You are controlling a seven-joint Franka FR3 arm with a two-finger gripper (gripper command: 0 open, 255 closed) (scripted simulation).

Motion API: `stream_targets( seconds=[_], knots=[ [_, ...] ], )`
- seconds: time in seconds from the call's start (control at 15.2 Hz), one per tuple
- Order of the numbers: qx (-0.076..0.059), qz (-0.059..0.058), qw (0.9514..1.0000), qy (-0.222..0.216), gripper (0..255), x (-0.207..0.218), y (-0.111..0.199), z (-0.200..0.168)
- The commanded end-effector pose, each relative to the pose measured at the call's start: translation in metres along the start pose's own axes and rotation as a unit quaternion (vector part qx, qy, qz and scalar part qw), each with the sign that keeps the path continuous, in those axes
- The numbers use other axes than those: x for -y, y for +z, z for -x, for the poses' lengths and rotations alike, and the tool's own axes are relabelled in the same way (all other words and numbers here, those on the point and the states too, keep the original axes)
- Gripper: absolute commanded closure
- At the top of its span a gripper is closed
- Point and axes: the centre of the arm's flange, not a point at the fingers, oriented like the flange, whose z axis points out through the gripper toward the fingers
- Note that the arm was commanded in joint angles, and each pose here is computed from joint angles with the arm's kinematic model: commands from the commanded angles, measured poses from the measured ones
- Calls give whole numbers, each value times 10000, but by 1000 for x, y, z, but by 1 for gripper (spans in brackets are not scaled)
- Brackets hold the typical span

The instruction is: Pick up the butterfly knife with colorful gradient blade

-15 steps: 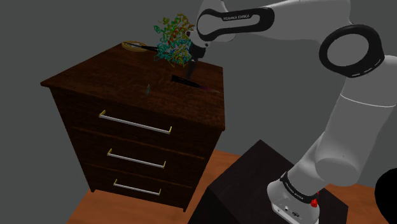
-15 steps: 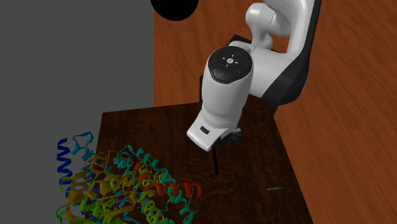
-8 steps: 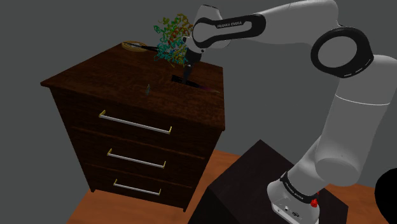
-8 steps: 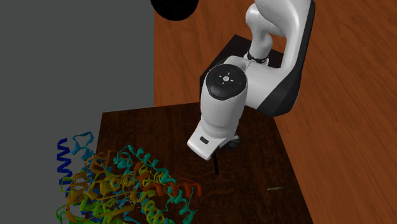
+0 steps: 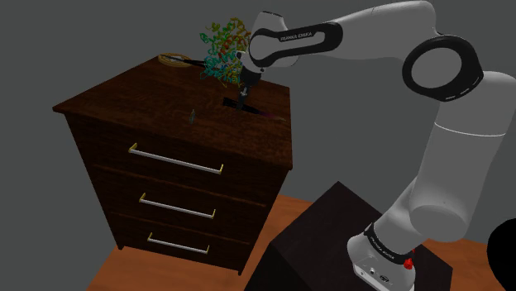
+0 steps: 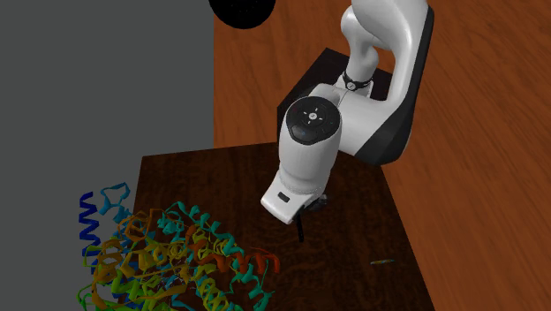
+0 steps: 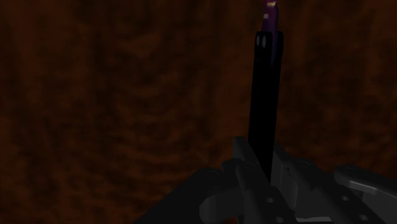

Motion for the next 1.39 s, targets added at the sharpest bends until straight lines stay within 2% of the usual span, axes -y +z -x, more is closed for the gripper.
stream_targets(
  seconds=[0.0,0.26,1.32],
  knots=[
    [0,0,10000,0,255,0,0,0],
    [0,0,10000,0,255,0,0,0],
    [0,0,10000,0,255,1,-80,-10]
  ],
)
